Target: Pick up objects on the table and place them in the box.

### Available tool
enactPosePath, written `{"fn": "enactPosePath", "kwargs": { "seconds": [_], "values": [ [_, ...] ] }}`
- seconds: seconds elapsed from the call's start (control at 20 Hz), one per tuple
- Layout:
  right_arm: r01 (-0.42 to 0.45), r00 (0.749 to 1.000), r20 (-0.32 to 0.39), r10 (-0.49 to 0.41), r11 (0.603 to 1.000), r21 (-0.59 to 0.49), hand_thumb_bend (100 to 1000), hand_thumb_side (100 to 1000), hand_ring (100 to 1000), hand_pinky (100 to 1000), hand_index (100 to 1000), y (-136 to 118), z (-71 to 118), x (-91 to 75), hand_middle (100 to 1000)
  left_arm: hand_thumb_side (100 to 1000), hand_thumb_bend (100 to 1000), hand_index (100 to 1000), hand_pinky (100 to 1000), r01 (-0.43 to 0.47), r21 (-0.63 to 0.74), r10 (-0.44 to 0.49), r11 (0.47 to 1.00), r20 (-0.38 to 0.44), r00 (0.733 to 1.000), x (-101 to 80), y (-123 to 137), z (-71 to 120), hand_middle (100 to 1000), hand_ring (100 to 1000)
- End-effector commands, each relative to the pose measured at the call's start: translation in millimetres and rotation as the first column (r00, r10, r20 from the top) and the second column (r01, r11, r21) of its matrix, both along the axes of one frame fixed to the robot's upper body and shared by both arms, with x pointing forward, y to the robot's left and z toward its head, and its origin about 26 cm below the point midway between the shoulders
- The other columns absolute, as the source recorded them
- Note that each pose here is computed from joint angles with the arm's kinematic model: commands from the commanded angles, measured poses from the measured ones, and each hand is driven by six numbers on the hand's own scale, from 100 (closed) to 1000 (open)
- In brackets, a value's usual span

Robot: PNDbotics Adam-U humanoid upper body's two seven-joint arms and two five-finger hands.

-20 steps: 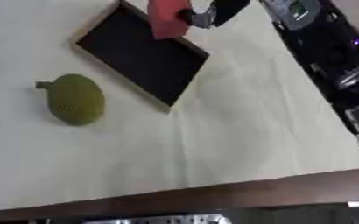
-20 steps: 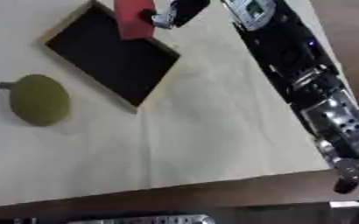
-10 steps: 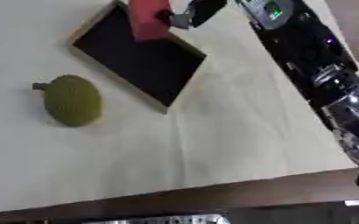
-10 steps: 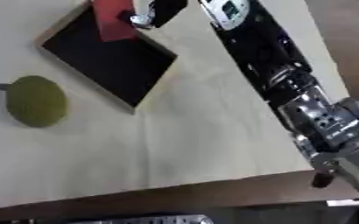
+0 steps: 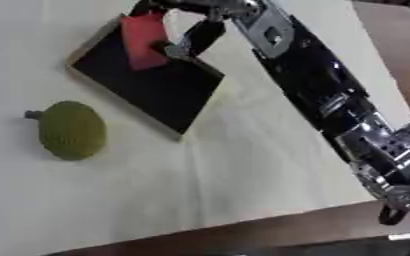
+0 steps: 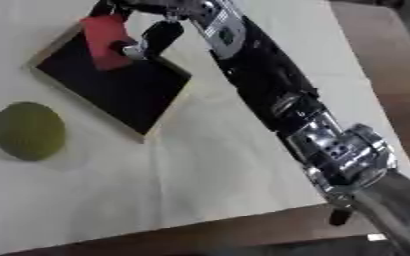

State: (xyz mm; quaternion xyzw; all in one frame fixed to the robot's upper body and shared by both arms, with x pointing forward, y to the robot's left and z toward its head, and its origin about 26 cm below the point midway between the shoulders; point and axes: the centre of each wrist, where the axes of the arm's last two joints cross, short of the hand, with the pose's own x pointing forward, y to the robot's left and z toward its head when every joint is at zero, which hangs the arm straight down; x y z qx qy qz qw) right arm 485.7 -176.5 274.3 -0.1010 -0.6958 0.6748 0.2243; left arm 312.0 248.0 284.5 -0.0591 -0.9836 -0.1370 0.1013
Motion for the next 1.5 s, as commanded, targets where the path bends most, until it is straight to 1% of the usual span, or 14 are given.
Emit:
{"fn": "enactPosePath", "kwargs": {
  "seconds": [0.05,0.25,0.4,0.65,0.7,0.8,0.9,1.0,1.15,1.2,1.25,1.3,1.4,1.5],
  "values": [
    [-0.12,0.987,0.084,0.138,0.975,-0.185,100,340,868,882,790,-1,10.6,-2.1,577,591,100,806,765,0.003,0.012,-0.004,1.0,0.023,1.0,-4.1,0,6.2,740,797],
    [-0.156,0.972,0.13,0.197,0.949,-0.272,100,339,983,947,852,-1,14.7,-6.1,743,587,100,806,765,0.003,0.011,-0.003,1.0,0.023,1.0,-4.1,0,6.2,740,797],
    [-0.178,0.957,0.159,0.242,0.926,-0.334,100,359,1000,989,918,-2,18.2,-8.7,842,586,100,806,764,0.001,0.01,-0.001,1.0,0.022,1.0,-4.1,0,6.0,740,797],
    [-0.209,0.929,0.233,0.286,0.929,-0.306,100,161,1000,1000,964,-2,30.2,-16.1,892,587,100,806,764,-0.003,0.01,0.003,1.0,0.018,1.0,-4.1,0,5.0,740,798],
    [-0.215,0.923,0.251,0.292,0.932,-0.293,100,168,1000,1000,965,-2,33.9,-18.4,894,586,100,806,764,-0.003,0.009,0.003,1.0,0.018,1.0,-4.1,0,5.0,740,798],
    [-0.222,0.909,0.285,0.303,0.933,-0.284,100,325,1000,1000,986,-1,40.5,-22.9,928,580,100,807,764,-0.003,0.006,0.003,1.0,0.02,1.0,-4.1,1,5.2,740,798],
    [-0.223,0.899,0.311,0.31,0.932,-0.286,100,360,1000,1000,994,0,44.0,-26.4,937,579,100,807,764,-0.004,0.004,0.004,1.0,0.02,1.0,-4.1,1,5.3,741,798],
    [-0.226,0.89,0.329,0.316,0.932,-0.284,178,306,1000,1000,999,1,45.9,-28.9,940,578,100,807,764,-0.005,0.002,0.005,1.0,0.019,1.0,-4.1,1,5.1,741,798],
    [-0.222,0.887,0.337,0.316,0.931,-0.288,295,152,1000,1000,1000,3,46.0,-30.4,934,575,100,807,764,-0.005,0.0,0.005,1.0,0.019,1.0,-4.1,1,4.9,741,798],
    [-0.223,0.889,0.332,0.316,0.931,-0.289,302,203,1000,1000,1000,4,44.7,-30.2,930,575,100,807,764,-0.005,0.0,0.005,1.0,0.019,1.0,-4.1,1,4.9,741,798],
    [-0.225,0.892,0.326,0.315,0.932,-0.286,252,197,1000,1000,1000,4,43.5,-30.0,925,576,100,808,764,-0.006,0.0,0.006,1.0,0.018,1.0,-4.1,1,4.8,741,799],
    [-0.226,0.894,0.32,0.312,0.933,-0.279,273,197,1000,1000,1000,4,43.1,-29.9,924,576,100,808,764,-0.006,0.0,0.006,1.0,0.018,1.0,-4.1,1,4.7,741,799],
    [-0.226,0.898,0.315,0.306,0.937,-0.267,291,322,1000,1000,1000,3,44.4,-30.8,923,575,100,808,764,-0.008,0.0,0.008,1.0,0.017,1.0,-4.1,1,4.4,741,799],
    [-0.226,0.904,0.302,0.304,0.937,-0.267,207,438,1000,1000,1000,4,43.9,-31.2,919,569,100,808,764,-0.007,0.0,0.007,1.0,0.017,1.0,-4.1,1,4.5,741,799]
  ]
}}
